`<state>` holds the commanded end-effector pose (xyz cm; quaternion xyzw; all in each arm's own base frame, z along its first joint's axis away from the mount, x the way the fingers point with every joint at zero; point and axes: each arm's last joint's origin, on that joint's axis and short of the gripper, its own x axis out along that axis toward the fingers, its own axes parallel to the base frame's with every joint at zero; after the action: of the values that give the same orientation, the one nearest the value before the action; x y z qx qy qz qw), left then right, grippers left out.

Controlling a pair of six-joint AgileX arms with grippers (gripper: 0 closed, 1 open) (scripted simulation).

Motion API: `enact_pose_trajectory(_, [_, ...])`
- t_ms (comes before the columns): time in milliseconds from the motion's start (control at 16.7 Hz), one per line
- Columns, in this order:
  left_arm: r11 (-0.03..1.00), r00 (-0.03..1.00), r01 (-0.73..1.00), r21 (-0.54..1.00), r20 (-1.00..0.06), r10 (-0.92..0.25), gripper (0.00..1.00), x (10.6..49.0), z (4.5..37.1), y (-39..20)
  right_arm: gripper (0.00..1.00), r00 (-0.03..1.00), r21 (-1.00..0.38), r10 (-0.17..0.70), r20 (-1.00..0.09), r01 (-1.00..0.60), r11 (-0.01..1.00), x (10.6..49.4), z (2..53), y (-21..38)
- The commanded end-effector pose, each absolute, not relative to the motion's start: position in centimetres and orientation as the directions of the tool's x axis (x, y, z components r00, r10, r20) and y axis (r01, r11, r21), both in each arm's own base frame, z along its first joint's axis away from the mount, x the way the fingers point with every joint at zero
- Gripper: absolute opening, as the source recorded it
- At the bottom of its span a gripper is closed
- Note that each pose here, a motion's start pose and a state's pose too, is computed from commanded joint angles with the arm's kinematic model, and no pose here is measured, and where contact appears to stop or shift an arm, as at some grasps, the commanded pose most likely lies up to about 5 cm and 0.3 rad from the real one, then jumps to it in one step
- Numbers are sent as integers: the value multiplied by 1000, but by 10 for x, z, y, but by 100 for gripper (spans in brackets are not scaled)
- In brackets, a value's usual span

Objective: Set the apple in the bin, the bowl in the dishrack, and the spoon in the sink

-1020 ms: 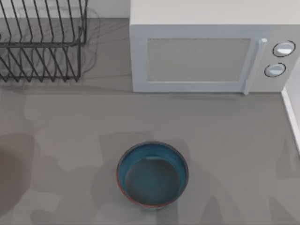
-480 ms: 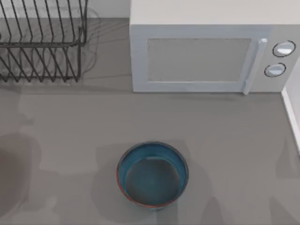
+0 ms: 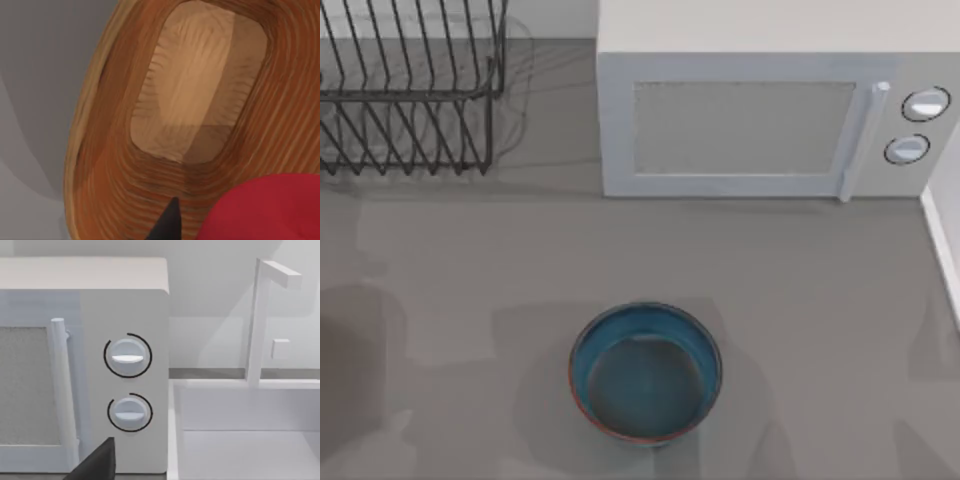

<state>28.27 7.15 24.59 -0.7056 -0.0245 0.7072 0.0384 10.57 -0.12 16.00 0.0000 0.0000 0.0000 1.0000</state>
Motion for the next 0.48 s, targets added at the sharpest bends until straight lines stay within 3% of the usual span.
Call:
enact_pose_trajectory(240, [-996,-1,-16,-91,-996,91,0,282,209,74,100,1000,0,0,0,0,1000,106,160,-1])
enact_pose_trajectory(480, [-996,-4,-14,-90,-996,90,0,281,204,74,100,1000,0,0,0,0,1000,106,160,-1])
